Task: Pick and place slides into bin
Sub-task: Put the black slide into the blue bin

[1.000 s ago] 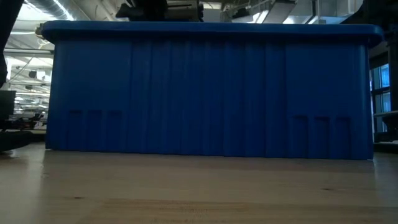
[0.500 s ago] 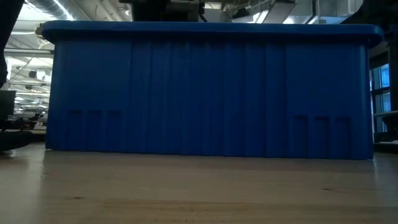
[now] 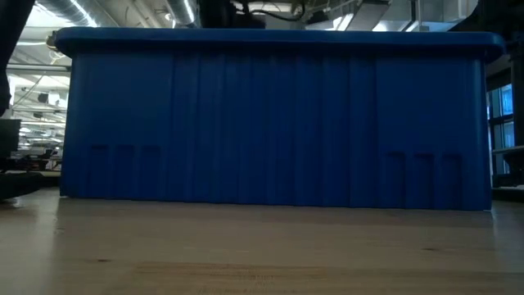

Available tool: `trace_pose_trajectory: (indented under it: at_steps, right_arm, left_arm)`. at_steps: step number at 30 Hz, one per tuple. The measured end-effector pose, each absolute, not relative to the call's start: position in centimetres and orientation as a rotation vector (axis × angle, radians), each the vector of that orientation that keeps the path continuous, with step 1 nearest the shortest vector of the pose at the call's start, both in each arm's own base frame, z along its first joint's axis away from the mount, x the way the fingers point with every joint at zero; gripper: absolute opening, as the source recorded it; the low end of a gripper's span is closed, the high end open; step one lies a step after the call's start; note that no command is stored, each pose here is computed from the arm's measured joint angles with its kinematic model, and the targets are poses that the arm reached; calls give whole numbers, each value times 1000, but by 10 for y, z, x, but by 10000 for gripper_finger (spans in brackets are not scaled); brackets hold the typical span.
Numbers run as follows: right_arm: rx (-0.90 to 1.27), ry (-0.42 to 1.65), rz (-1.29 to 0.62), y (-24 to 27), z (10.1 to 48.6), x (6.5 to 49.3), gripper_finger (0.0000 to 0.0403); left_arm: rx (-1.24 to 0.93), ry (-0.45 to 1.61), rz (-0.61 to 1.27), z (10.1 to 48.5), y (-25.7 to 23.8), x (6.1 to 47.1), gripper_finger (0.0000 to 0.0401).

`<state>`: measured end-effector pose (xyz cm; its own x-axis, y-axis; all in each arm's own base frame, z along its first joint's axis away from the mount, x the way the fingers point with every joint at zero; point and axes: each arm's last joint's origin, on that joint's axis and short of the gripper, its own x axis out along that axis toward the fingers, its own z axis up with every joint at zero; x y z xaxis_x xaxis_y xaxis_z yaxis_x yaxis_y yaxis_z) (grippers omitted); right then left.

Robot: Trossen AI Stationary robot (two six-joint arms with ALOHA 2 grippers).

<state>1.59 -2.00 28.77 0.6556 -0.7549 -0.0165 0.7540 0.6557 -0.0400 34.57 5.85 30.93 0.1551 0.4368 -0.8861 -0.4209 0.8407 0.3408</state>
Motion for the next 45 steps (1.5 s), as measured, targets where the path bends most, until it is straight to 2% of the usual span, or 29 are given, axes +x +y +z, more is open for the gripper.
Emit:
trace_pose_trajectory:
  at_steps: [5,8,15,19,25,30,35,40,45]
  right_arm:
    - [-31,32,-856,-20,288,16,327]
    - [-31,32,-855,-20,288,16,327]
    - [-31,32,-855,-20,288,16,327]
    - [-31,32,-855,-20,288,16,327]
    - [-30,32,-855,-20,288,16,327]
    - [-30,31,-860,-20,288,16,327]
    - [-4,20,-963,-22,288,13,327]
    - [22,5,-1076,-24,288,11,327]
    - [23,4,-1083,-24,288,10,327]
  left_arm:
    - [-51,1224,618,329,71,345,212]
    - [23,1226,604,332,80,345,212]
    - [133,1123,434,334,104,359,212]
    - [133,1182,411,331,123,349,212]
    - [82,1378,465,324,148,322,212]
    - [82,1449,460,313,166,310,212]
    - [92,1534,421,292,177,299,212]
    - [101,1508,391,278,184,300,212]
    - [92,1373,212,276,183,311,212]
